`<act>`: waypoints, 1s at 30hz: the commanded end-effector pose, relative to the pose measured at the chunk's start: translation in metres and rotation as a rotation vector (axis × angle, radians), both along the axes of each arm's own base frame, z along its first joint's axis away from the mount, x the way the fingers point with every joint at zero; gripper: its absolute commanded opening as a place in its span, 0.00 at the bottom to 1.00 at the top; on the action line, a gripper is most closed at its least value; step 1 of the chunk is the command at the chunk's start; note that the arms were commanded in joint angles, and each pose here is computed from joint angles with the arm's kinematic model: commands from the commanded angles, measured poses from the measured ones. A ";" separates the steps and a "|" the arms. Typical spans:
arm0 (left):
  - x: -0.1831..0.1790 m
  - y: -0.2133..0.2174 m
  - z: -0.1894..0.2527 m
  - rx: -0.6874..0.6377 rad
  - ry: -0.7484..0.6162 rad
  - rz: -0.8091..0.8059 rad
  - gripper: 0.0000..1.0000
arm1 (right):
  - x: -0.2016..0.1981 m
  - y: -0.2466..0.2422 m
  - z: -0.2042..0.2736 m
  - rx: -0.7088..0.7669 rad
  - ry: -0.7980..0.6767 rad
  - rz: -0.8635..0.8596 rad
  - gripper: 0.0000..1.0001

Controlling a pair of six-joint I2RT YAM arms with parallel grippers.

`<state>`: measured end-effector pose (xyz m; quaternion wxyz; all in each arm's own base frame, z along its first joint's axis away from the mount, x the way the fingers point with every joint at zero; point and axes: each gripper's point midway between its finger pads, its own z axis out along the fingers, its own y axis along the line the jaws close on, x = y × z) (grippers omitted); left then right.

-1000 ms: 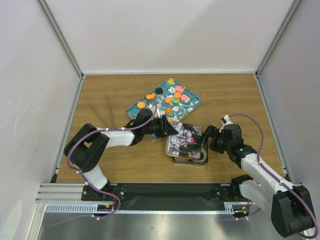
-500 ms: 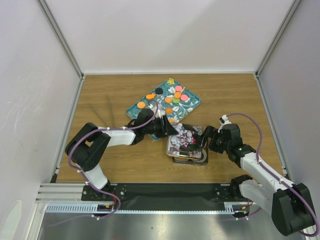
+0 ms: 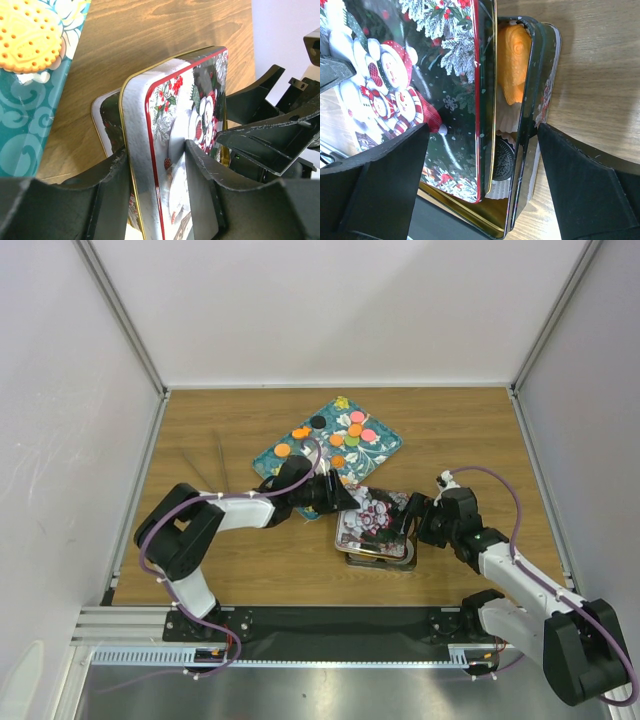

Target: Pack the cookies

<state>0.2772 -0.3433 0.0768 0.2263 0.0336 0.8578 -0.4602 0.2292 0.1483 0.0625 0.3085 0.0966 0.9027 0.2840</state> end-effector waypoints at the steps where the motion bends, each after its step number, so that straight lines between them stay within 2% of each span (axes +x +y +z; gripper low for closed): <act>1: -0.005 0.009 -0.034 0.133 0.012 -0.010 0.48 | 0.015 0.009 0.022 0.018 -0.074 0.021 0.95; 20: -0.007 0.011 -0.040 0.186 0.007 -0.034 0.52 | 0.016 0.012 0.029 0.022 -0.097 0.033 0.96; 30: -0.013 0.007 -0.037 0.190 0.012 -0.070 0.55 | 0.016 0.023 0.044 0.087 -0.129 0.066 1.00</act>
